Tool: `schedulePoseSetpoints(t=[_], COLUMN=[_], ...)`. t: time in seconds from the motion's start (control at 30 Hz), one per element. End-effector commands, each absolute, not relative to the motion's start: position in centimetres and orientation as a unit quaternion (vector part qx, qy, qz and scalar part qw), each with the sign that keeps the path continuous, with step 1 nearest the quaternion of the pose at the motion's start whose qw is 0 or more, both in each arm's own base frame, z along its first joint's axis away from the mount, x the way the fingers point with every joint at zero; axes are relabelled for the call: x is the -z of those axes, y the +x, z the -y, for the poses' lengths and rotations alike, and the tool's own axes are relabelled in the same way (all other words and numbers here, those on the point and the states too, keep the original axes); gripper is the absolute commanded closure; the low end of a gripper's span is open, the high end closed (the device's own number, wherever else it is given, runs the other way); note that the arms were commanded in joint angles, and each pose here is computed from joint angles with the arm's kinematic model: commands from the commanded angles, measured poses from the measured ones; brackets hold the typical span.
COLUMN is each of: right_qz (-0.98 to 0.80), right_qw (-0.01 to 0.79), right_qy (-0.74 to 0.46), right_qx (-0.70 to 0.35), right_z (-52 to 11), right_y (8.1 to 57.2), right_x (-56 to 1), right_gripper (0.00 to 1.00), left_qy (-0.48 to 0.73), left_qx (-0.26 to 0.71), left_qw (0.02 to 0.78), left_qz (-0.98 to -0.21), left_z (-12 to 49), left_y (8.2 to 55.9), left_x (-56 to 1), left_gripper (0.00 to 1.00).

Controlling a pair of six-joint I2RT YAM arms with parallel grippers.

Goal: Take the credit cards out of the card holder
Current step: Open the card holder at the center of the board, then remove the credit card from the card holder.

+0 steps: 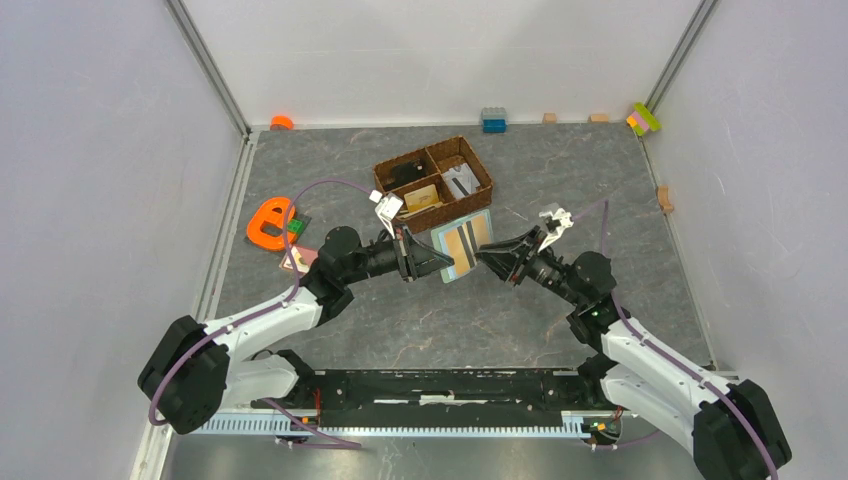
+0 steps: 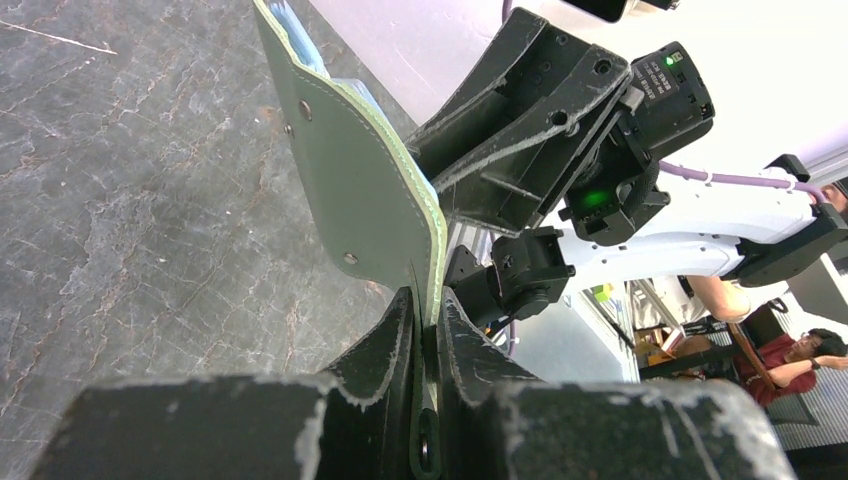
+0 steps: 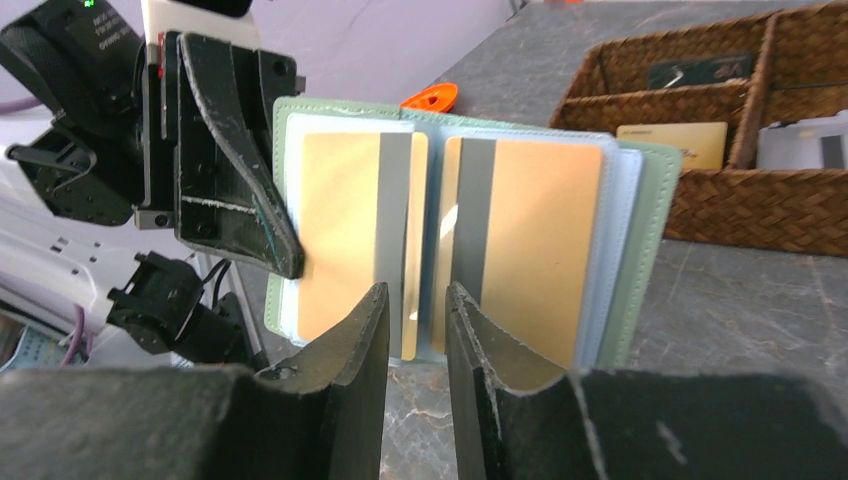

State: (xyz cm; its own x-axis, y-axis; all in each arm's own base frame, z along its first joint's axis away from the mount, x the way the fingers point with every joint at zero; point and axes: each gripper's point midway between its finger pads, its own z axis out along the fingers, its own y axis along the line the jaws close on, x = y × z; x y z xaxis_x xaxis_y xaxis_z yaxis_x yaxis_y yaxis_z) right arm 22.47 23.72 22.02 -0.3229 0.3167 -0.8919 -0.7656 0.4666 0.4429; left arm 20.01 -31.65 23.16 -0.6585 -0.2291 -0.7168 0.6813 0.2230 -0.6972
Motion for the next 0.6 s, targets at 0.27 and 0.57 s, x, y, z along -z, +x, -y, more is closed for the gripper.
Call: schedulePoseSetpoints(t=[0.27, 0.57], right_qz=[-0.637, -0.625], right_qw=[0.567, 0.549], right_qy=[-0.174, -0.196], right_qx=[-0.493, -0.519], right_z=[-23.7, -24.5], right_y=[22.7, 21.9], right_x=[-23.2, -23.5], right_gripper=[0.72, 0.73], left_qy=[0.184, 0.186], left_qx=[0.630, 0.632], left_qw=[0.393, 0.391], left_qz=[-0.644, -0.643], left_z=[31.9, 32.0], left_y=[19.1, 19.0], left_x=[-25.6, -25.7], left_gripper=[0.98, 0.98])
